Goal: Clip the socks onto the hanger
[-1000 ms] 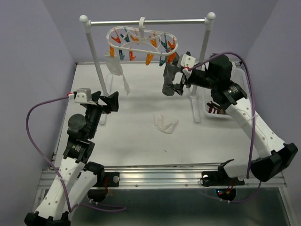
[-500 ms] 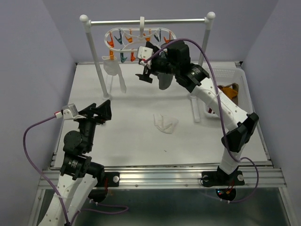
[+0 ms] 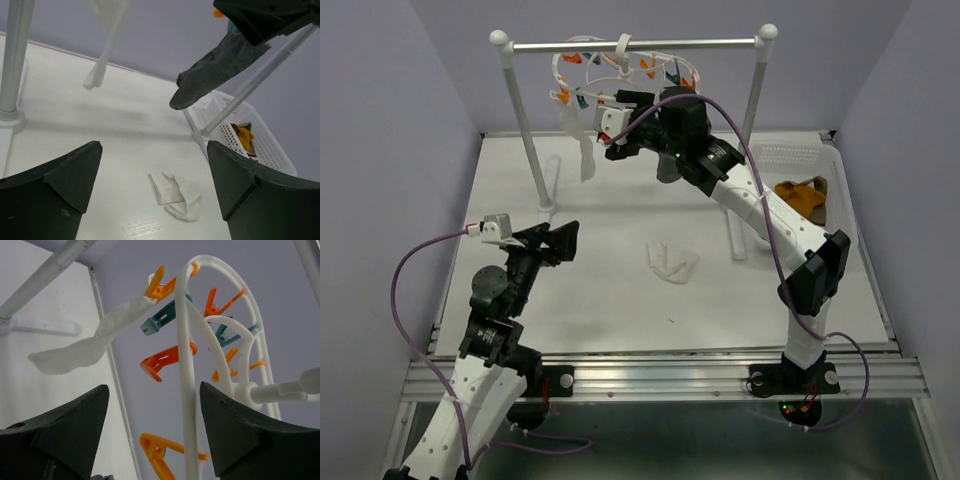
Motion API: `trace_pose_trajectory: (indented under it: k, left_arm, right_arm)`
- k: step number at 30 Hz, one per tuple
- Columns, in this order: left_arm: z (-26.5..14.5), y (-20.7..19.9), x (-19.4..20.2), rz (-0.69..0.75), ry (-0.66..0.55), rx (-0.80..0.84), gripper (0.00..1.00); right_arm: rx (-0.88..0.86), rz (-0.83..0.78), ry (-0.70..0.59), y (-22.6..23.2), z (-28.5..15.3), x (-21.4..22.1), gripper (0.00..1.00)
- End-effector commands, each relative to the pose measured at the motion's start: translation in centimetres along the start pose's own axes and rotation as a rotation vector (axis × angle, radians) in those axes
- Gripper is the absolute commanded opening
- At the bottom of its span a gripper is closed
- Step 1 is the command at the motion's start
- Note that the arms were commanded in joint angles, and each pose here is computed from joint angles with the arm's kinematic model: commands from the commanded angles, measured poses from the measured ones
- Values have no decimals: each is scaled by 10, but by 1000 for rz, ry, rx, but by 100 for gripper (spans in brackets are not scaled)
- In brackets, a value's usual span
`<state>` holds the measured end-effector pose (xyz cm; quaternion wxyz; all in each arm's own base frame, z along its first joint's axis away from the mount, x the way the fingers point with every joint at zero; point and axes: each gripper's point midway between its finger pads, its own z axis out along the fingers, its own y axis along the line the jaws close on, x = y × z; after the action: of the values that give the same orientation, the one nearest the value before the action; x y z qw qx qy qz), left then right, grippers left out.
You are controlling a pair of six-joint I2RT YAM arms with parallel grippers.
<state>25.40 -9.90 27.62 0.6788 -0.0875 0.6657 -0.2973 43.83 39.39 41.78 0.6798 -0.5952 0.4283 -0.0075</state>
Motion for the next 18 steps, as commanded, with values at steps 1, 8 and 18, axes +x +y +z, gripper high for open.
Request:
trace_pose_trajectory:
  k: [1,8,18]
  left_arm:
    - [5,-14,-9,19,-56,86,99]
    - [12,-24,-3,53,-24,147,99]
    - [26,-55,-8,134,-16,316,99]
  right_arm:
    - [83,-94,0,-32,-26,-21,78]
    - [188,-168,76,-52,-33,-9,74]
    - [253,-266,168,-71,-27,4,15]
